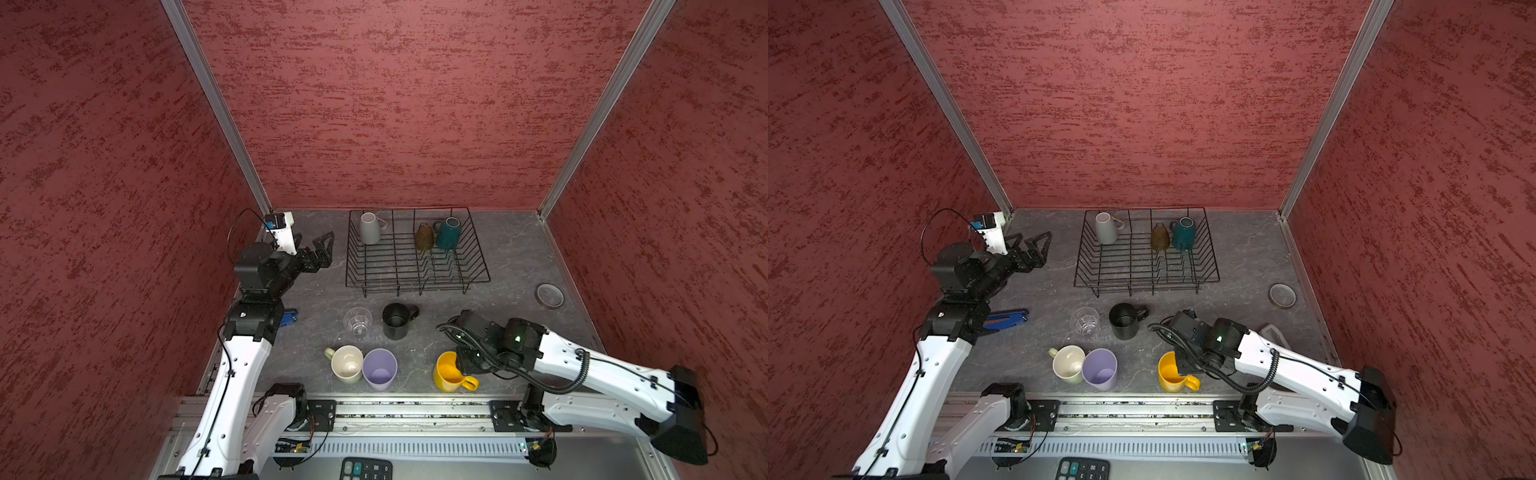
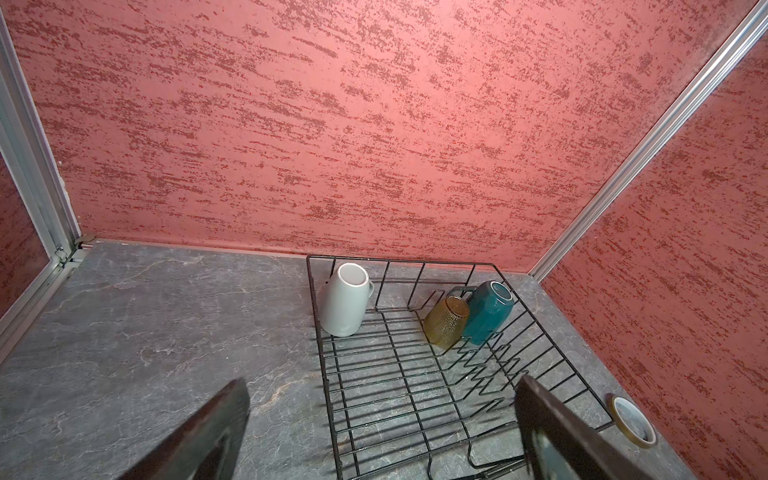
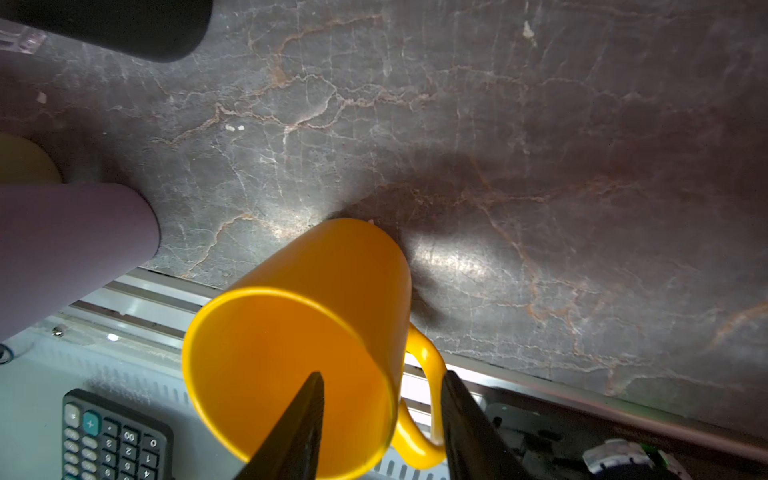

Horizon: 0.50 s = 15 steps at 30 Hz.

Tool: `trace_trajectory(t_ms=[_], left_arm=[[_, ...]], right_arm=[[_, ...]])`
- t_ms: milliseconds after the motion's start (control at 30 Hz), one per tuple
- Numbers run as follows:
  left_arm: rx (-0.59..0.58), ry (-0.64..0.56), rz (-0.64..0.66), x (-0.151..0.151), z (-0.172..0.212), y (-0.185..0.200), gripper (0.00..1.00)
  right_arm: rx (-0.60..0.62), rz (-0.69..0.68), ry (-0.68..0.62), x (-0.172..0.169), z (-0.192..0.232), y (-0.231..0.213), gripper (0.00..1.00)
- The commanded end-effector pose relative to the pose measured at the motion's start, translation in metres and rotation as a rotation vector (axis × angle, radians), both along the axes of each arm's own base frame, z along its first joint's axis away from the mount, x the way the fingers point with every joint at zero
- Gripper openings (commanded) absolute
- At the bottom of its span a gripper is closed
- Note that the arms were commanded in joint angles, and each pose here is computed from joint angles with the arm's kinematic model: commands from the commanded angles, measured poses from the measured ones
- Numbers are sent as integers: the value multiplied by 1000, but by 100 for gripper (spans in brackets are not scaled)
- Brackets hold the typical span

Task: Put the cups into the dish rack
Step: 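Grasp the yellow mug by its rim with the right gripper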

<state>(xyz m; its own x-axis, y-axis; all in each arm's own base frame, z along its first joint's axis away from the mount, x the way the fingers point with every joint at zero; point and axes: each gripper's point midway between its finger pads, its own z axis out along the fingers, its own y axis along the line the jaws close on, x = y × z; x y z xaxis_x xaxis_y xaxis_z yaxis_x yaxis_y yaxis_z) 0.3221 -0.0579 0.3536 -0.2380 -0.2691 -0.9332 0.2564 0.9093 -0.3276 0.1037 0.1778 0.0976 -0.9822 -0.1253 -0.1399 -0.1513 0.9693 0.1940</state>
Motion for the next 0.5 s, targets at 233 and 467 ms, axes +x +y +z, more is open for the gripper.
trace_trajectory(t_ms=[233,467], left_arm=[[-11,-18,-6,-2,3,1,100],[-23,-11,22,1,2,5,100]], right_arm=[[-57,-30,-65,19,-20,5,34],[-134,8,-108,33,-23,6,19]])
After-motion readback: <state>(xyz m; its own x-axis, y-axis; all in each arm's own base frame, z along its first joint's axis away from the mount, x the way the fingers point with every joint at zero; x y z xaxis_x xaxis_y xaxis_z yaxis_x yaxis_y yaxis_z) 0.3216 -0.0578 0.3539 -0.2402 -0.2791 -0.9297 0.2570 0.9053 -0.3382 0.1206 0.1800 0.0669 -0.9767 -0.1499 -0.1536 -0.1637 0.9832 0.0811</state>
